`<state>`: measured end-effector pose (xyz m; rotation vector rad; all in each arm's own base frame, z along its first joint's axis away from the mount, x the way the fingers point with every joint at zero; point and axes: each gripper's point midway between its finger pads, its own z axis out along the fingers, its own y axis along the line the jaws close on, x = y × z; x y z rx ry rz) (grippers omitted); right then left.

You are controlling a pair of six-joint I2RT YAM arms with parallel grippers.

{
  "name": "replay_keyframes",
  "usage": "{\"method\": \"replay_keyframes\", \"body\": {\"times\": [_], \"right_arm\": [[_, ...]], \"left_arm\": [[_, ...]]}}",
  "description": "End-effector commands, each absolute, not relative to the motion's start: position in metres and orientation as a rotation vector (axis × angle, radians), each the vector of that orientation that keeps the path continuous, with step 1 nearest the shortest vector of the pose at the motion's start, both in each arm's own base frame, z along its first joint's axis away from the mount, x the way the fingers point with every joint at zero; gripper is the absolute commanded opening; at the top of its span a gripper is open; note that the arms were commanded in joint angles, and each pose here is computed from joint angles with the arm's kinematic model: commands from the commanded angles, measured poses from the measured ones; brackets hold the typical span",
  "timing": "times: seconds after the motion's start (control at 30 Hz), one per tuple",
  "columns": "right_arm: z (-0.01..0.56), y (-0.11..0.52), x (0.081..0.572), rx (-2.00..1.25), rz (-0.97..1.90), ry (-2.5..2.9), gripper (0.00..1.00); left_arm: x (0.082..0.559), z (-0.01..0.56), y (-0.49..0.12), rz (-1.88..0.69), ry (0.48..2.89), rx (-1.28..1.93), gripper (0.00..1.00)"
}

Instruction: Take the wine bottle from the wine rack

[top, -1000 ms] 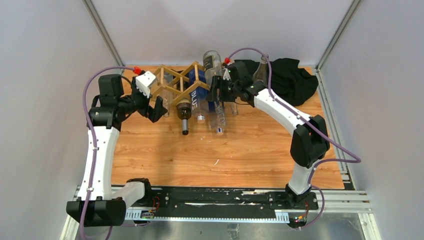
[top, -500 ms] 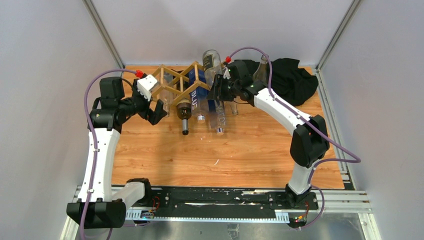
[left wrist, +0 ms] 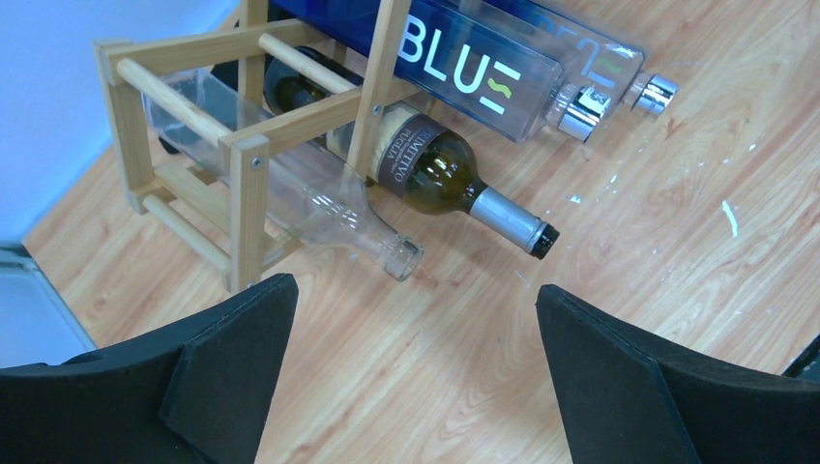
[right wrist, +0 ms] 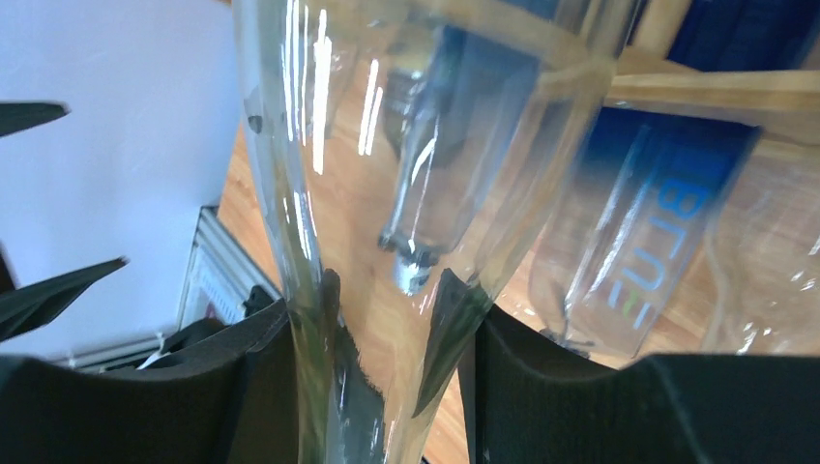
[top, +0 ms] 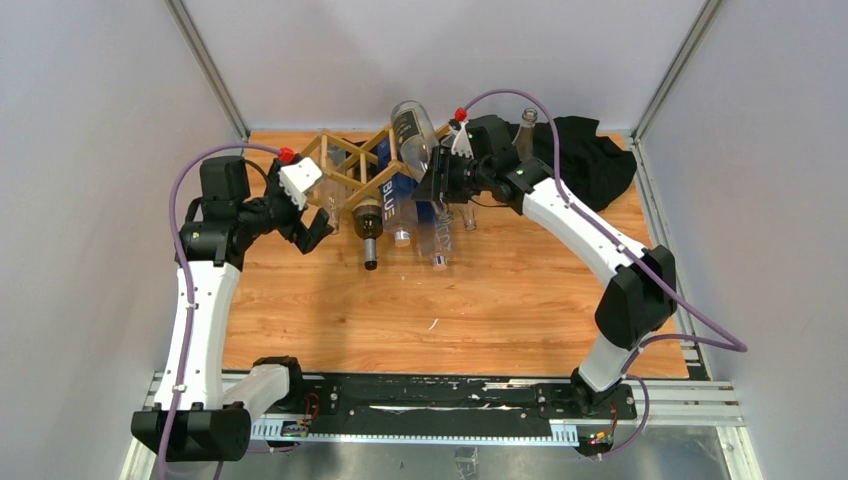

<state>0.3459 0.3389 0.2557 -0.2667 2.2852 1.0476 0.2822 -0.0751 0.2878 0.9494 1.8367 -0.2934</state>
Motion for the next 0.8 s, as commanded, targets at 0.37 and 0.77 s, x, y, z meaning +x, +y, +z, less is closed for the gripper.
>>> {"method": "replay_keyframes", "body": {"times": [0.37,0.77], "right_arm": [[0.372,0.355,0.282,-0.602,1.323,1.930,0.00],[0.369,0.377,0.226,-0.764,1.372,1.934,0.00]], "left_arm": [[0.276,0.301,-0.106,-0.188,1.561,1.310,1.00],[0.272,0.306,-0.110,-0.062,1.373,1.444,1.00]]}}
